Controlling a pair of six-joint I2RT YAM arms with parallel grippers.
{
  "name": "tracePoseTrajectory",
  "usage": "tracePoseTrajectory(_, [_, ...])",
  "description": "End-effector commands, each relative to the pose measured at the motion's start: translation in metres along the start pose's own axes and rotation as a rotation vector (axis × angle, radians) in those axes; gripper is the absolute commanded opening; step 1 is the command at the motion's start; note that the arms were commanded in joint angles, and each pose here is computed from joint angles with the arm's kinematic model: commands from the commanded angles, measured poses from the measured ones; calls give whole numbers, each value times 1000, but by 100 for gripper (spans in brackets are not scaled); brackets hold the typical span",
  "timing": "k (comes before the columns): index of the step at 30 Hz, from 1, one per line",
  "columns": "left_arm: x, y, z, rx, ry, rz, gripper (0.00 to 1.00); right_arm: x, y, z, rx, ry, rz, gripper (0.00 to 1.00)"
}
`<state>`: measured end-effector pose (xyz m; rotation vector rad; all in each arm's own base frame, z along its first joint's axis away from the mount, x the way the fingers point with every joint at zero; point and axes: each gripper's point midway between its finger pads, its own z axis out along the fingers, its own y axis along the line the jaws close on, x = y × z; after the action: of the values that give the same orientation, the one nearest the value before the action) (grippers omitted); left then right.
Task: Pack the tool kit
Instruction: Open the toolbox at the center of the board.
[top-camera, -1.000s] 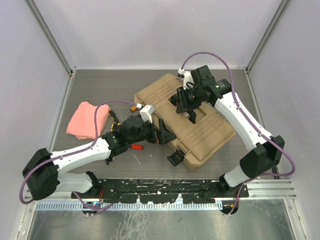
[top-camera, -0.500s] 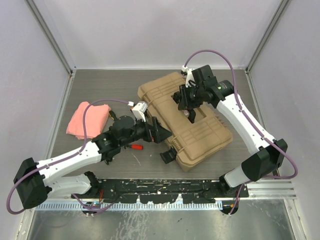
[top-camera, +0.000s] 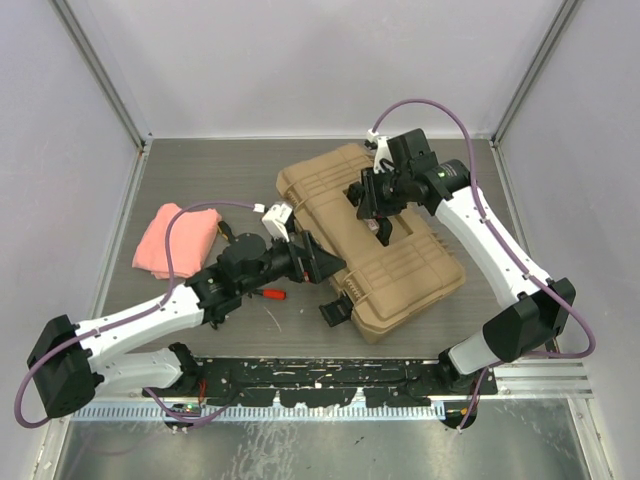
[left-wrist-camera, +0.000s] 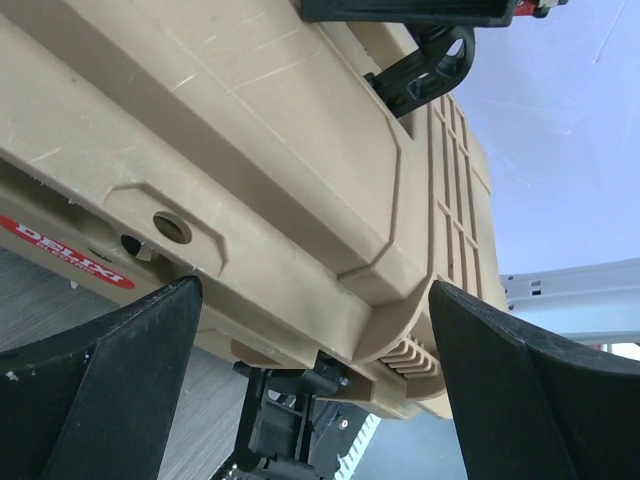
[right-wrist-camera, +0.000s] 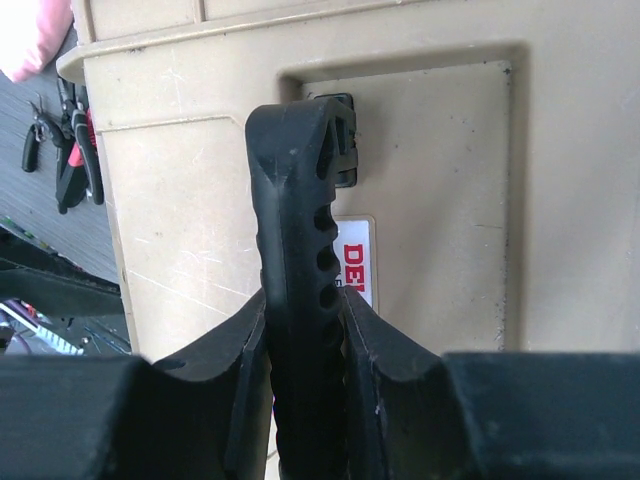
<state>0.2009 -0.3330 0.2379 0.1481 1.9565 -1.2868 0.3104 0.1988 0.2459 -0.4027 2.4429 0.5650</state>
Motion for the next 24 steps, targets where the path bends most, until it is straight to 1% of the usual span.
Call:
tracePoseTrajectory(1, [-22,-15,-4,61,-106,-33,98,-63,26,-45,-106,-269,25,1])
tracePoseTrajectory(4, [-24,-17,-4,75,-124,-57,98,-64,31,-46,-136,-274,25,1])
tracePoseTrajectory(8, [-30,-25,0,120,-156,-129,98,-66,34,-49,-171,-284,30,1])
tracePoseTrajectory(15, [-34,-44,6,199,-141,-147,98,-65,29,-48,-176,-280,46,1])
tracePoseTrajectory(20, [-33,-48,7,216,-130,-143,98,-65,29,-49,-171,-281,44,6])
tracePoseTrajectory(24, [-33,-59,9,254,-109,-122,98,-62,27,-49,-159,-263,48,15])
